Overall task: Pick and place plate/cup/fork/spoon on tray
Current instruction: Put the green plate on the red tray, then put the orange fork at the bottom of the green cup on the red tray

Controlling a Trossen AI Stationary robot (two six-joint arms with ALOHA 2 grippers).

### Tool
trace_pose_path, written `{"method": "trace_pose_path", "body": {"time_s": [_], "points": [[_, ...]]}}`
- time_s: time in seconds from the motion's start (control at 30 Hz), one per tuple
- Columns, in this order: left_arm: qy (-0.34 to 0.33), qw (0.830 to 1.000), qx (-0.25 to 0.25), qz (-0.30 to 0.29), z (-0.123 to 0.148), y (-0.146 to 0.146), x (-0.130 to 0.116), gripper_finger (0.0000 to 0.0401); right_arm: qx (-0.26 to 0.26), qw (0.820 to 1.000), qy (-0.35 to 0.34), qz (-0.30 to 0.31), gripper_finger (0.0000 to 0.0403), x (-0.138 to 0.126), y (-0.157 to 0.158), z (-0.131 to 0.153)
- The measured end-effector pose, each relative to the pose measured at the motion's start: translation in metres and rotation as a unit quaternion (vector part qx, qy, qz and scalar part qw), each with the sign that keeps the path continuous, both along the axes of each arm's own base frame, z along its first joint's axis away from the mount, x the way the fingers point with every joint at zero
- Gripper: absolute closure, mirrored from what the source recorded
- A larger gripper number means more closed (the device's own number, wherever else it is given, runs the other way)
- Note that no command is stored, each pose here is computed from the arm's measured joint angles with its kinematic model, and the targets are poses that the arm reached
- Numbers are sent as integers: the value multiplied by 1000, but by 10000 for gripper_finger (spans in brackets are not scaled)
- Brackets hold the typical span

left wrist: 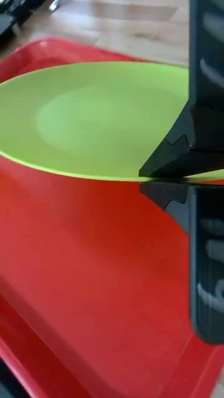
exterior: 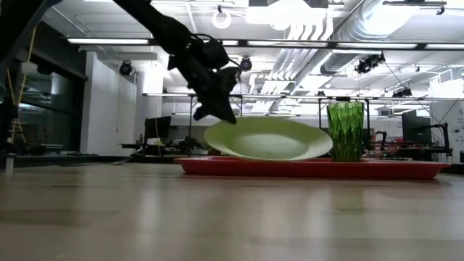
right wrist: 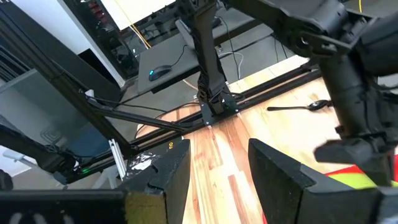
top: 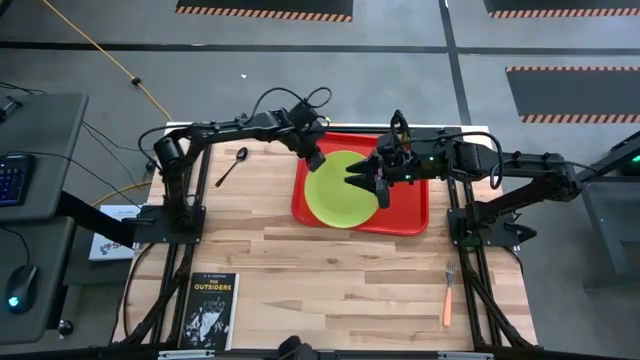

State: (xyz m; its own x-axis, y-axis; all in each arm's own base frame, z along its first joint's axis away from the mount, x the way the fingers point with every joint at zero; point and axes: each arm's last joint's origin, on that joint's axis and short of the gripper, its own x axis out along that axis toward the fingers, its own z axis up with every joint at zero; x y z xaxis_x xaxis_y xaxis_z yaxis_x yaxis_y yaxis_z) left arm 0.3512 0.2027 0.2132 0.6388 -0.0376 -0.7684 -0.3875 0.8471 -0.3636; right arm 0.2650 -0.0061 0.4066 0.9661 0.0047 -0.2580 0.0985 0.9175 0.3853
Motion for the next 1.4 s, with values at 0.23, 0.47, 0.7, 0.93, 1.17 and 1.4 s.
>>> {"method": "trace_pose_path", "body": {"time_s": [0.23,0.47,0.7,0.93,1.17,1.4], "points": [[31,999,13,37,-18,15,-2,401,0,1000,0,0,249,0,0,0],[47,996,35,70,-20,28,-9,384,4,1000,0,-1,249,0,0,0],[59,994,46,75,-24,33,-13,339,4,1000,0,-1,249,0,0,0],[59,994,51,82,-22,36,-15,256,4,1000,-1,-1,249,0,0,0],[18,993,74,89,16,43,-35,206,12,1000,-1,-3,249,0,0,0],[-140,986,-4,91,76,29,-63,201,80,997,2,-14,249,0,0,0]]}}
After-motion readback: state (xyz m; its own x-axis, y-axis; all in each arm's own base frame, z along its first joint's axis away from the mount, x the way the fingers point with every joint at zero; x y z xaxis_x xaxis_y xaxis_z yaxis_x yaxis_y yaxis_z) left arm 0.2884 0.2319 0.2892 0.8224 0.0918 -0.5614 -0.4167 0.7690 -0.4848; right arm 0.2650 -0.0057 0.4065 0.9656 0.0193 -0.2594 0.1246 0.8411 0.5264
